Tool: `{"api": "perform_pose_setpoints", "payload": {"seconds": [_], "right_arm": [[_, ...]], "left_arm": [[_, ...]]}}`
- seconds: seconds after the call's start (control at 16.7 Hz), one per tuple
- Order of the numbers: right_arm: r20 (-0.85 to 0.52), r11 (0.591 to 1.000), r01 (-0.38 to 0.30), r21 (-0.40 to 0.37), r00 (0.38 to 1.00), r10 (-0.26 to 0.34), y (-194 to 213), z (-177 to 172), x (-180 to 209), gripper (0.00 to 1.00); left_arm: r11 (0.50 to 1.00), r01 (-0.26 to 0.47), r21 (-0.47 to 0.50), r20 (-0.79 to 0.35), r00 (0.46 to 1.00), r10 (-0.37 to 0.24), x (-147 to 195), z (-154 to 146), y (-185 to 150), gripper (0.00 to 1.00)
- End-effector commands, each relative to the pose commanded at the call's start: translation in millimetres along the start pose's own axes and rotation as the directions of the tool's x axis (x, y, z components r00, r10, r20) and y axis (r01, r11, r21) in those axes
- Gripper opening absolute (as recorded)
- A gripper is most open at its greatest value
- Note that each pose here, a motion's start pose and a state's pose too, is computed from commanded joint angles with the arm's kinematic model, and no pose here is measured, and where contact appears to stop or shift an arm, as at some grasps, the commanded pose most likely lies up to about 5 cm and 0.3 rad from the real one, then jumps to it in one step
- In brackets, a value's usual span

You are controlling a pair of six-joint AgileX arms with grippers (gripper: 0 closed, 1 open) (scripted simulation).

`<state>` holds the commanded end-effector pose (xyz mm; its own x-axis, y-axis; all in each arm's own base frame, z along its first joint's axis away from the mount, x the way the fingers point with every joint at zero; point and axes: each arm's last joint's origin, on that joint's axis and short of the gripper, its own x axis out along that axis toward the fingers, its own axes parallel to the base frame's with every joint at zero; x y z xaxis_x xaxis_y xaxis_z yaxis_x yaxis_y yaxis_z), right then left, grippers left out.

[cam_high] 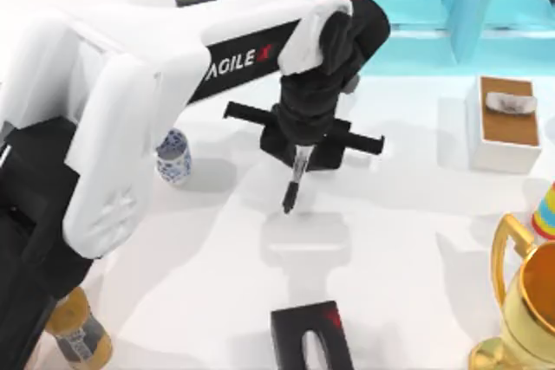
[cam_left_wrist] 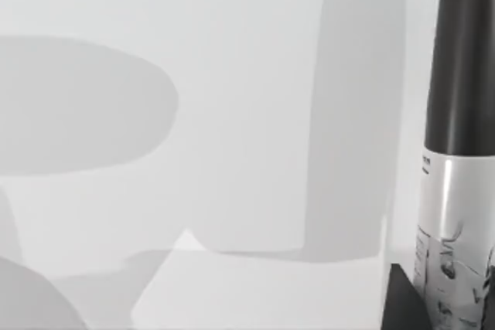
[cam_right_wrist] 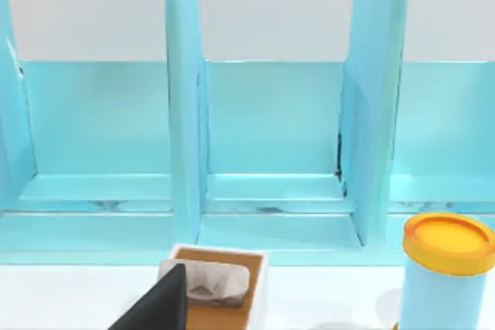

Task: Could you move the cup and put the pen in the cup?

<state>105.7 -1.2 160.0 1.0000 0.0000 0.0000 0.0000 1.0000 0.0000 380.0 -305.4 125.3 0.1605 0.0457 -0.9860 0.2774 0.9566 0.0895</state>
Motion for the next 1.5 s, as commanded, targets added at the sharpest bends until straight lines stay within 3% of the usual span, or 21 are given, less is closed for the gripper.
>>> {"api": "perform_pose_setpoints", "payload": {"seconds": [0.42,0.6,1.08,1.5], "right_arm": [[0.0,1.0,0.0,0.0,1.0,0.0,0.0,0.0,0.0,1.0],[0.0,1.0,0.0,0.0,1.0,0.0,0.0,0.0,0.0,1.0],[0.0,1.0,0.0,0.0,1.0,0.0,0.0,0.0,0.0,1.0],[0.0,1.0,0.0,0.0,1.0,0.0,0.0,0.0,0.0,1.0]], "left_arm": [[1.0,0.003,-0.004,0.003,1.0,-0.003,-83.7,-56.4,-12.5,0.0],[1.0,0.003,0.0,-0.002,1.0,-0.003,-101.4,-74.3,-13.9,0.0],[1.0,0.011,-0.002,0.031,0.999,-0.011,-96.8,-73.0,-9.7,0.0],[0.998,0.068,0.005,0.301,0.951,-0.067,-71.1,-75.4,14.1,0.0]]}}
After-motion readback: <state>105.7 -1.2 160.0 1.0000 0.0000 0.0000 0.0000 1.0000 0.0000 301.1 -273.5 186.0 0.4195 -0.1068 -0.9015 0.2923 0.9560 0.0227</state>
